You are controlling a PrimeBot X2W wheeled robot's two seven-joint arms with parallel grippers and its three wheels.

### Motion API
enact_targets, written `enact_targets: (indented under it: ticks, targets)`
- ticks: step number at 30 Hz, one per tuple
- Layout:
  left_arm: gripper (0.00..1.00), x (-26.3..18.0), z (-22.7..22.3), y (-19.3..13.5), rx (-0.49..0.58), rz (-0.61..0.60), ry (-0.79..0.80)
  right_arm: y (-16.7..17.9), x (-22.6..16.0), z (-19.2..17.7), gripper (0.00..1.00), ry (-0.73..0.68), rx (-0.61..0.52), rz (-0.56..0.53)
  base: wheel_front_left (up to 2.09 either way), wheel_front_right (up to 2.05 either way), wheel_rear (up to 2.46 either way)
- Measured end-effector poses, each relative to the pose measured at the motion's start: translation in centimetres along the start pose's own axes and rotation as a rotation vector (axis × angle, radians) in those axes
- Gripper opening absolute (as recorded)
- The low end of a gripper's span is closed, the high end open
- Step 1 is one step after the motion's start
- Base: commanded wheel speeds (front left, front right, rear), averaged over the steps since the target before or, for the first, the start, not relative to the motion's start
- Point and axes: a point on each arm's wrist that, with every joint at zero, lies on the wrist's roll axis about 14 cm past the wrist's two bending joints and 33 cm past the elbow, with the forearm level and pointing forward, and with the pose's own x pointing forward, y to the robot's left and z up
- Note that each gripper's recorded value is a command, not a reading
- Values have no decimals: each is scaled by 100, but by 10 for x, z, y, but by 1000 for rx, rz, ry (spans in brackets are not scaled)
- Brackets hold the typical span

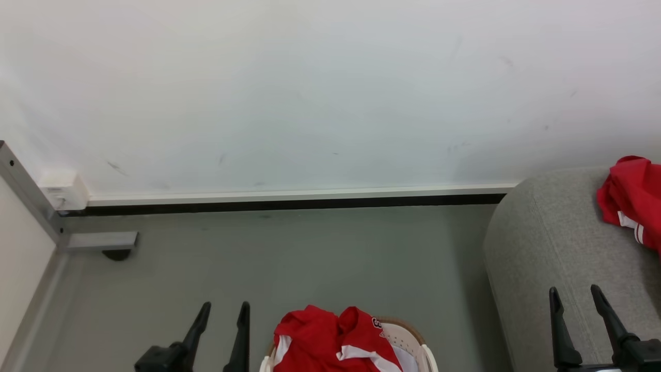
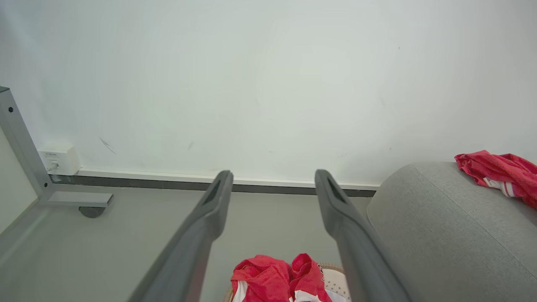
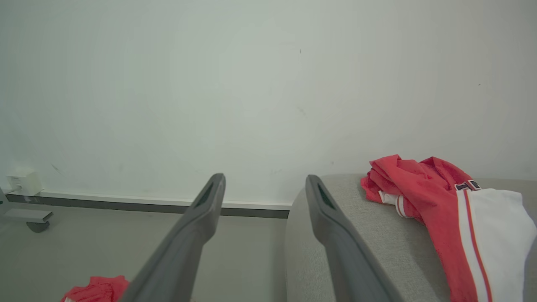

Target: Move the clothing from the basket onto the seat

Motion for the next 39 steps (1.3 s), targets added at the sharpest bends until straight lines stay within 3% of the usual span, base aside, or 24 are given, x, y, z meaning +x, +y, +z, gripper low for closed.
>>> enact_targets:
  ticks: [11,28,35,39]
  targets:
    - [100,-17,-1,16,10,41,-9,10,-15,-19,100,55,66,11,0,0,0]
    - [100,-9,-18,3,11,-23,40,-2,-17,-18,100,49,73,-30,0,0,0]
    - [100,29,-44,-46,61,-221,113,-24,14,7,100,-31,16,-81,0,0,0]
    - [100,54,-82,-75,122,-353,237,-38,38,16,100,-65,-2,-115,0,0,0]
